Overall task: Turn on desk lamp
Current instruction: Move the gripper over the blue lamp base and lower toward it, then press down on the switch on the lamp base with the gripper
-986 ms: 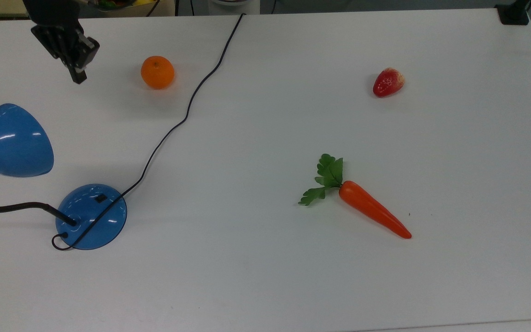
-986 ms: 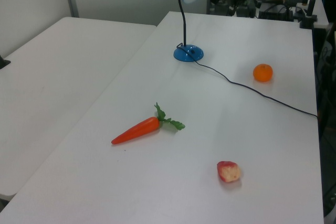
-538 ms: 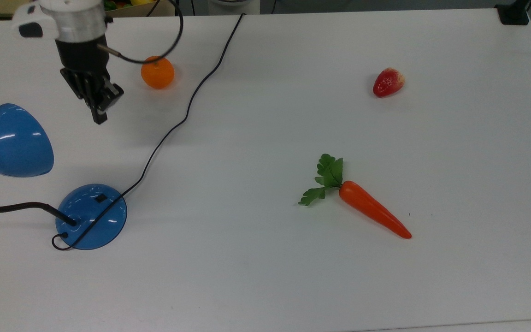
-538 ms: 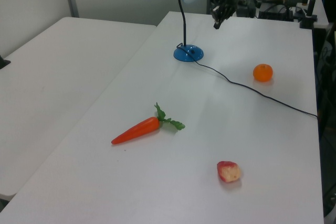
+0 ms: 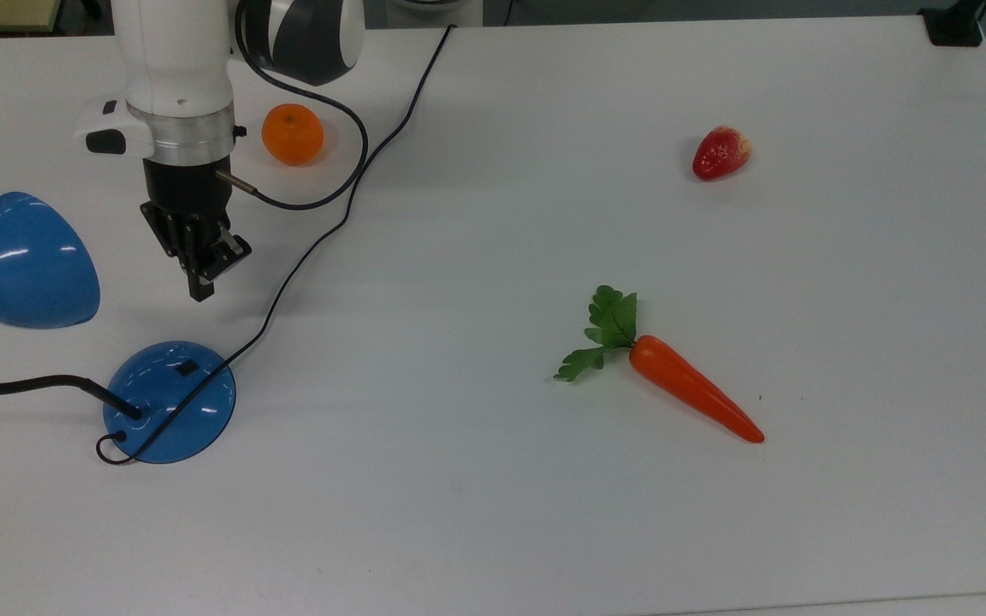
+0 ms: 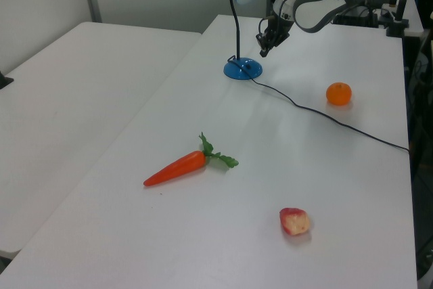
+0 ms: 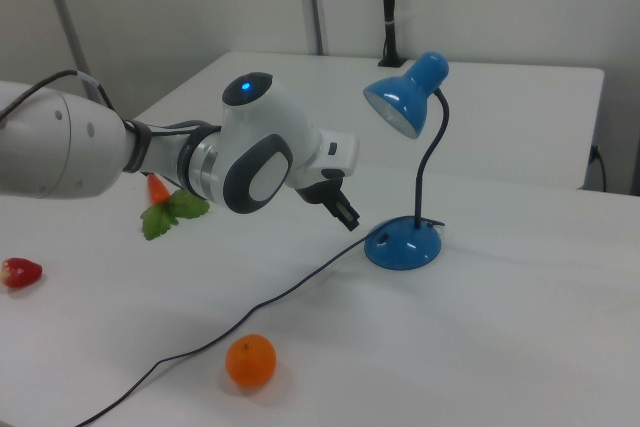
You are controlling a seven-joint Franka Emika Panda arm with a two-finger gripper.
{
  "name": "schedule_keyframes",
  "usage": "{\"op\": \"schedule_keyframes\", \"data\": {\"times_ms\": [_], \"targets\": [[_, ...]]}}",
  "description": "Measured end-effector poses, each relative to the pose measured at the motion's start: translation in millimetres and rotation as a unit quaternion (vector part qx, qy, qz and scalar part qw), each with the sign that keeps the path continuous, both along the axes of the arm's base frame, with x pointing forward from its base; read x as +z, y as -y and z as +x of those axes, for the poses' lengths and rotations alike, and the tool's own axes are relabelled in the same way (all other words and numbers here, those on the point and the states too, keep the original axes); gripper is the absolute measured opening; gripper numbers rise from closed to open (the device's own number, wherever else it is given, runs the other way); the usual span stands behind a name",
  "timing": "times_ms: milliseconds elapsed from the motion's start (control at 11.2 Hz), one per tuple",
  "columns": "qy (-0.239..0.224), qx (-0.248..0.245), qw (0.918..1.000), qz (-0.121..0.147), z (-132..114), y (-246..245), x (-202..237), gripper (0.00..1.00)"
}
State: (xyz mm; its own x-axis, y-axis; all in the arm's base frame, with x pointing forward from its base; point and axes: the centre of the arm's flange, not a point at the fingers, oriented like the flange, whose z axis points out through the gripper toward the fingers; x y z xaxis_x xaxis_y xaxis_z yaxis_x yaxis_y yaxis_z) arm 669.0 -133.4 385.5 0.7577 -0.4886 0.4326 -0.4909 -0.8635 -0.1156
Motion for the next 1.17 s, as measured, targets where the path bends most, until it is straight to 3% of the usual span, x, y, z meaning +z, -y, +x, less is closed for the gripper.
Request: {"op": "schedule_keyframes", "data": {"times_ms": [359,1166], "targets": [[0.025,-0.014,0.9996,0.000,10.5,7.0,4.1,0.01],[0.028,-0.031,0.9991,-0.006,29.0,32.1,-17.4,0.01]]}}
